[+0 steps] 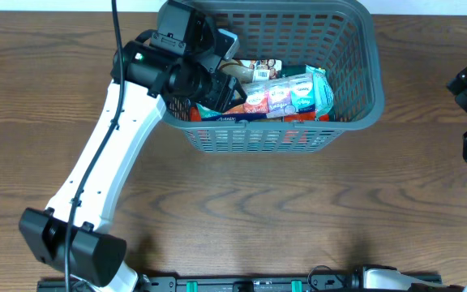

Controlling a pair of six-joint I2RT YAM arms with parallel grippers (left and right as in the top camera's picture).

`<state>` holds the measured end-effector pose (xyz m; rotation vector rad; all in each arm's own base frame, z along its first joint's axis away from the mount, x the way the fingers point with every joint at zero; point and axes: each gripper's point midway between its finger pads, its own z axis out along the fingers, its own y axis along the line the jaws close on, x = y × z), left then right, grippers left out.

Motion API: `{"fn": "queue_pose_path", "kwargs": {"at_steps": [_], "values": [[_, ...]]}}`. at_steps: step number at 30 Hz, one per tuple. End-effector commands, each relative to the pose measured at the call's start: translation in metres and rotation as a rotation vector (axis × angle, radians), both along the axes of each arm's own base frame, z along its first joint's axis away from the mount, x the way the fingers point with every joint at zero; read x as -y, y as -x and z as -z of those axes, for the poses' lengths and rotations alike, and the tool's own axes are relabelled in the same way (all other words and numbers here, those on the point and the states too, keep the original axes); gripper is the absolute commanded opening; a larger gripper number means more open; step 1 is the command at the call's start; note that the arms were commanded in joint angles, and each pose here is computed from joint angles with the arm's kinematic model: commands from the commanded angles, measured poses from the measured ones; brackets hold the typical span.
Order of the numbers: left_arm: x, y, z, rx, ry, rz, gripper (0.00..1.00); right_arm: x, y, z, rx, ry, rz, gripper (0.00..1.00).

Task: Pack container
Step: 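Carry the Knorr cylinder into the basket and open the left gripper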

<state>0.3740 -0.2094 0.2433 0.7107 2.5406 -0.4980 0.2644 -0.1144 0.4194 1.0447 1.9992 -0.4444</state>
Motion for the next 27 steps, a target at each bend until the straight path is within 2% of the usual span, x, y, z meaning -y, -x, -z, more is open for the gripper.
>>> {"fn": "queue_pose_path", "kwargs": {"at_steps": [1,7,22,23,24,25,27], "values": [[-0.017,-0.01,0.009,0.009,-0.105,-0.037,0.06,0.003,0.003,-0.001,0.006,-0.001,0.021,0.99],[-0.022,-0.007,0.032,-0.062,-0.159,-0.043,0.06,0.003,0.003,-0.001,0.006,-0.001,0.02,0.99],[-0.02,-0.011,0.034,-0.054,-0.155,-0.043,0.06,0.003,0.003,-0.001,0.006,-0.001,0.02,0.99],[-0.02,-0.011,0.033,-0.053,-0.155,-0.043,0.16,0.003,0.003,-0.001,0.006,-0.001,0.021,0.99],[-0.02,-0.012,0.033,-0.05,-0.154,-0.043,0.34,0.003,0.003,-0.001,0.006,-0.001,0.02,0.99],[-0.02,-0.012,0.033,-0.047,-0.152,-0.043,0.46,0.003,0.003,-0.001,0.006,-0.001,0.021,0.99],[-0.019,-0.013,0.033,-0.045,-0.151,-0.043,0.61,0.003,0.003,-0.001,0.006,-0.001,0.021,0.99]]}}
